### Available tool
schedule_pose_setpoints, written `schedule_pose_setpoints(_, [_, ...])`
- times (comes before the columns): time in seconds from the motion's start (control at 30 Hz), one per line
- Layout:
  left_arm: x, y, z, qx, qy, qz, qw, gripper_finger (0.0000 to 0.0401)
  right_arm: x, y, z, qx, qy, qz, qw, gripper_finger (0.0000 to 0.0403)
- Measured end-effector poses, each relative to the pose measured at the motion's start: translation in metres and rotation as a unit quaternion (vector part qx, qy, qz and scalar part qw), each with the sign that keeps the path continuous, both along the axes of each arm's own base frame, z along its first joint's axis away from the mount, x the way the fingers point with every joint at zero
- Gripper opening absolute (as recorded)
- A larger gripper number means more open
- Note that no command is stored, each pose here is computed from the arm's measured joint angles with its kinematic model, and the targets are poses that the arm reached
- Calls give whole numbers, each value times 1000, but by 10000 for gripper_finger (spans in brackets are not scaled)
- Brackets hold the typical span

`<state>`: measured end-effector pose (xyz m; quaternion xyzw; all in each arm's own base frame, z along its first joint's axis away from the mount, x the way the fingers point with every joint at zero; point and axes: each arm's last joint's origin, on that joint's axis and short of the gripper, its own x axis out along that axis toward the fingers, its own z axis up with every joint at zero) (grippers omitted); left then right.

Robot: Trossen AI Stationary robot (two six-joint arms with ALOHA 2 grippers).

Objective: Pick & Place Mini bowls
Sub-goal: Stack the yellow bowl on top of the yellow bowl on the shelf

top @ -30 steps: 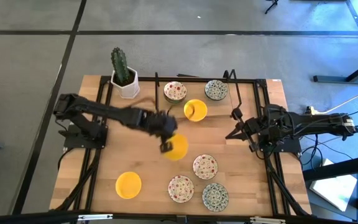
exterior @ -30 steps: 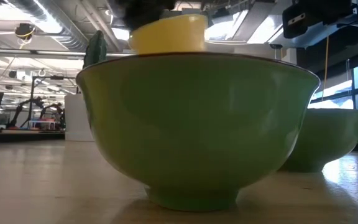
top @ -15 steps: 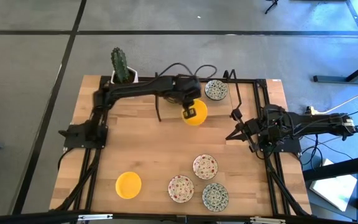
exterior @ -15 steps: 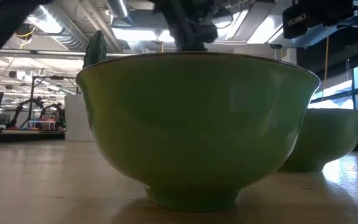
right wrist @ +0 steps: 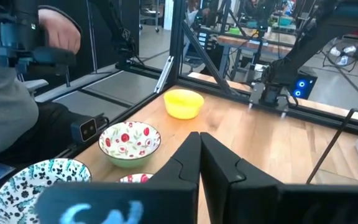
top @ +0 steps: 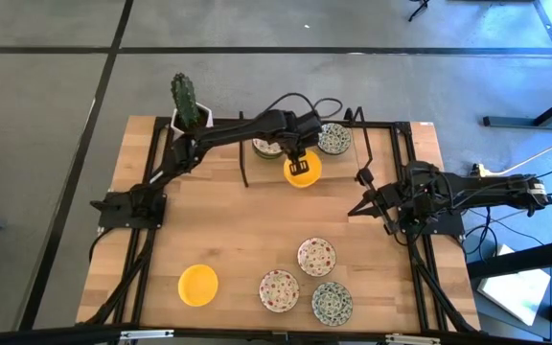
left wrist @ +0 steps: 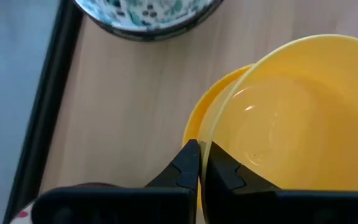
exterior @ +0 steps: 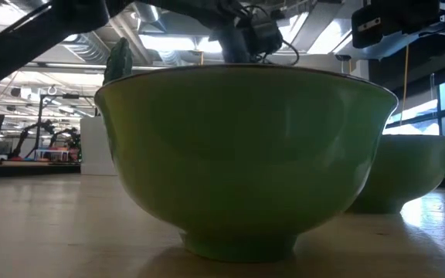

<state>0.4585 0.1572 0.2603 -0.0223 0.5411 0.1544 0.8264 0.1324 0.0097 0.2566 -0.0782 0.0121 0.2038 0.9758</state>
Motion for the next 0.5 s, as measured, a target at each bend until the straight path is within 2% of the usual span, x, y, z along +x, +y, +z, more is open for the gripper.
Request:
schedule_pose_setpoints(0.23, [1,1,-4,-10,3,-4,1000,5,0,0,0,1,1,0,1000,10])
schedule_pose_setpoints(0.5, [1,1,-4,-9,4,-15,1000,29,0,0,0,2,-1,0,1000,10])
